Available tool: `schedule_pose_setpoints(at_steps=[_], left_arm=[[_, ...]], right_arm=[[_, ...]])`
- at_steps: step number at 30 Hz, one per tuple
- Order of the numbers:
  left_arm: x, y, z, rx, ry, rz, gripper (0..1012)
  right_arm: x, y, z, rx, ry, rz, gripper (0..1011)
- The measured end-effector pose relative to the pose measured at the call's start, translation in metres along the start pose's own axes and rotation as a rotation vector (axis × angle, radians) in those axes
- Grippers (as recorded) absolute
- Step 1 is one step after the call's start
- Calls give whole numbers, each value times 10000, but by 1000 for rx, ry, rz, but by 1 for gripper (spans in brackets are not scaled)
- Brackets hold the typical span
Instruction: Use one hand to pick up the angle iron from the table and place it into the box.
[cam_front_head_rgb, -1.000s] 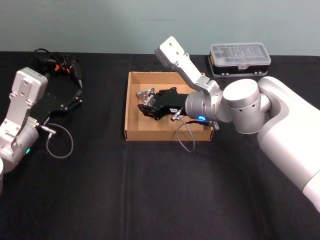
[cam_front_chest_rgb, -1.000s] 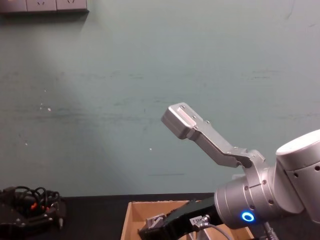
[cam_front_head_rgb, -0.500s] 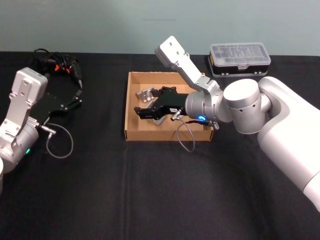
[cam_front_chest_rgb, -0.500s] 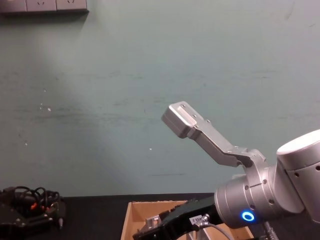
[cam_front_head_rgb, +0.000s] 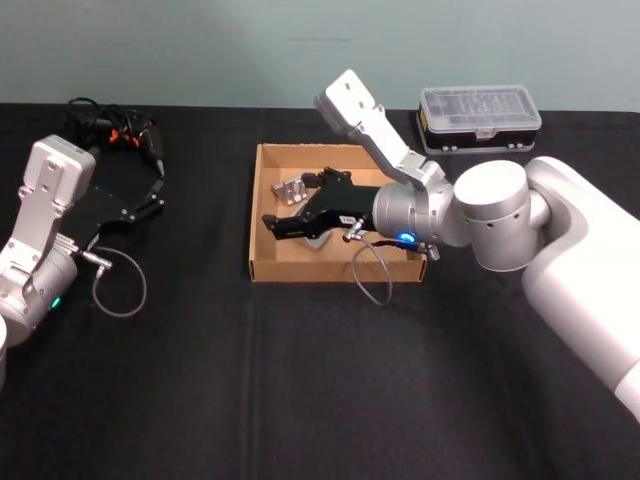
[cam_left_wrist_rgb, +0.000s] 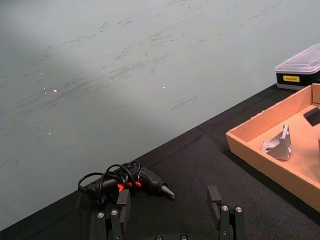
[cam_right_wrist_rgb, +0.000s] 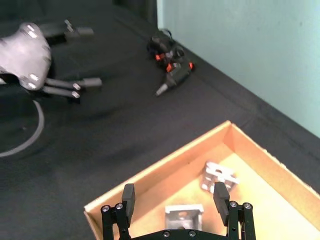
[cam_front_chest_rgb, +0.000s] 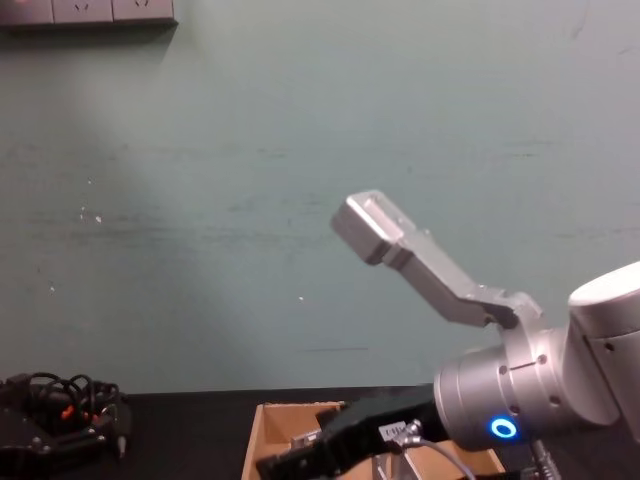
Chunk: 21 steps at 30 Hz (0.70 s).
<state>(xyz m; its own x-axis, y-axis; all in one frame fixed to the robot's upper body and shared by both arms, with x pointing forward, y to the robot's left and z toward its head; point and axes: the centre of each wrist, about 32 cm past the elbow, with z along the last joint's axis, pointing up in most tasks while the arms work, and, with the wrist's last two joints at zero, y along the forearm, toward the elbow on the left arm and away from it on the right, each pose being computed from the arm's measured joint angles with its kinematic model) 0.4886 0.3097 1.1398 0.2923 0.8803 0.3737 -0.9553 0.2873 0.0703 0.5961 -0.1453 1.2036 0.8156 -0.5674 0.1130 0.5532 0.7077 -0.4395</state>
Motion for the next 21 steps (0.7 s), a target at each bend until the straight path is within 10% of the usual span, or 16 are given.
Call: schedule_pose_setpoints(at_steps=[8, 21], left_arm=[[0, 0, 0, 0, 0, 0, 1000], [0, 0, 0, 0, 0, 0, 1000]], right_arm=[[-26, -198, -45, 157, -5, 34, 1004], [-56, -738, -416, 351, 20, -202, 1004]])
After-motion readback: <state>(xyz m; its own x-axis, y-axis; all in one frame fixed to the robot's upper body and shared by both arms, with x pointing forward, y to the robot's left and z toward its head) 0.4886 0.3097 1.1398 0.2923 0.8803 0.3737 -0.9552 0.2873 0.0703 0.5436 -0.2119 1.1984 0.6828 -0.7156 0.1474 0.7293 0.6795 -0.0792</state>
